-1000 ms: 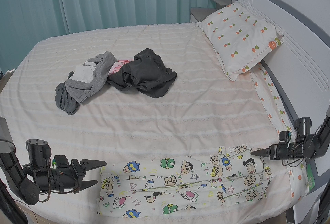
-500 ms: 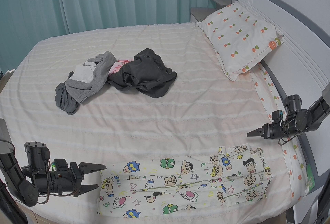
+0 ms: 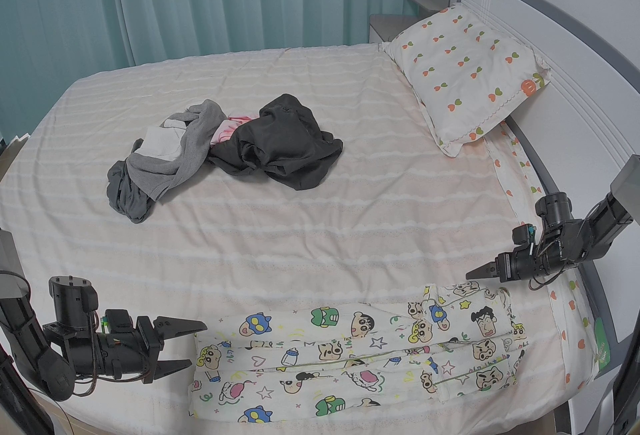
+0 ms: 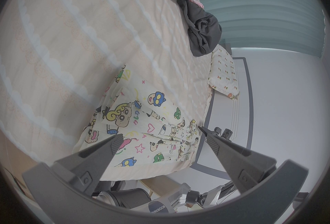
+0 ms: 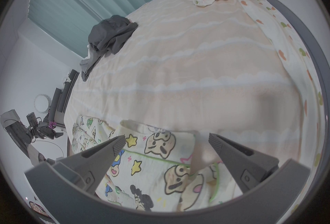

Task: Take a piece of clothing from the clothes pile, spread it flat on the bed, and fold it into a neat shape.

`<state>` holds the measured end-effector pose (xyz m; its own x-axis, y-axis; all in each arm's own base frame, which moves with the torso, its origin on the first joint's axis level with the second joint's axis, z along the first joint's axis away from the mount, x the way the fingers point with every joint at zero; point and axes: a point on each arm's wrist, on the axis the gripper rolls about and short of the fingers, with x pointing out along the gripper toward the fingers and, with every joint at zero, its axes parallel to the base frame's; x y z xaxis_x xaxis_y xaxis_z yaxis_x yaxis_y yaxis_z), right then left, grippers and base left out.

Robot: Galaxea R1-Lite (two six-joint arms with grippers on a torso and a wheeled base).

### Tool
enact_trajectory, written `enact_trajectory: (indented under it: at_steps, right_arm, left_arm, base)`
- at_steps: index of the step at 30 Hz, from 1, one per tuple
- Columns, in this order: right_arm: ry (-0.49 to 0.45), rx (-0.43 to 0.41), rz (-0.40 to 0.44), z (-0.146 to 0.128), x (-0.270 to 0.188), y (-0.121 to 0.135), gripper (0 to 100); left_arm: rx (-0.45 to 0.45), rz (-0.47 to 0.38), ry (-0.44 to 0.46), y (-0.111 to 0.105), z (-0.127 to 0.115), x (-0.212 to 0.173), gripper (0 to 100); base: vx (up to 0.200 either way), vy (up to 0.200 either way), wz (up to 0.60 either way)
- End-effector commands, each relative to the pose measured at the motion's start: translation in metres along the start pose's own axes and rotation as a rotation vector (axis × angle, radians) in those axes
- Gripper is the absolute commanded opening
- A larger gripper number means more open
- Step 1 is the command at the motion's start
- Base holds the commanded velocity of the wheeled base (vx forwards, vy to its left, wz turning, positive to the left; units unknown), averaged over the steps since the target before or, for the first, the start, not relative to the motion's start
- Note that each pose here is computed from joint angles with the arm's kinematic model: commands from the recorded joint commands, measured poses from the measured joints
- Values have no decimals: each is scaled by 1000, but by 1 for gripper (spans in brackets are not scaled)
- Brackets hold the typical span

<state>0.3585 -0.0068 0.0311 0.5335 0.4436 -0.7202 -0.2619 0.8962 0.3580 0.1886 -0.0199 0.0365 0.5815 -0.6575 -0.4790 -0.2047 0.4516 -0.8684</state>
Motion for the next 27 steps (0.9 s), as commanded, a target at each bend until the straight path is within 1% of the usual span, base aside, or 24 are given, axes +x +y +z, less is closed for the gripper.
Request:
enact_trajectory:
  at_steps: [1, 4, 6, 11, 20, 22, 27]
  right_arm:
    - [29, -7, 14, -3, 7, 6, 100]
    - [49, -10, 22, -5, 10, 10, 100]
    - [79, -12, 33, -9, 14, 15, 100]
    - [114, -1, 46, -15, 16, 17, 100]
    - [126, -13, 57, -19, 16, 18, 100]
    - [119, -16, 82, -18, 17, 18, 100]
    - [119, -16, 88, -18, 21, 16, 100]
  left_arm:
    - [-9, 9, 6, 2, -2, -1, 100]
    - [-10, 10, 7, 2, -2, -1, 100]
    - [-11, 11, 8, 2, -2, -1, 100]
    - [-10, 10, 7, 2, -2, -1, 100]
    - [-10, 9, 8, 2, -3, -1, 100]
    - [-10, 9, 8, 2, -3, -1, 100]
    - [-10, 9, 8, 2, -3, -1, 100]
  base:
    - [0, 0, 0]
    - [0, 0, 0]
    - [0, 0, 0]
    - [0, 0, 0]
    - [0, 0, 0]
    - [0, 0, 0]
    - [0, 0, 0]
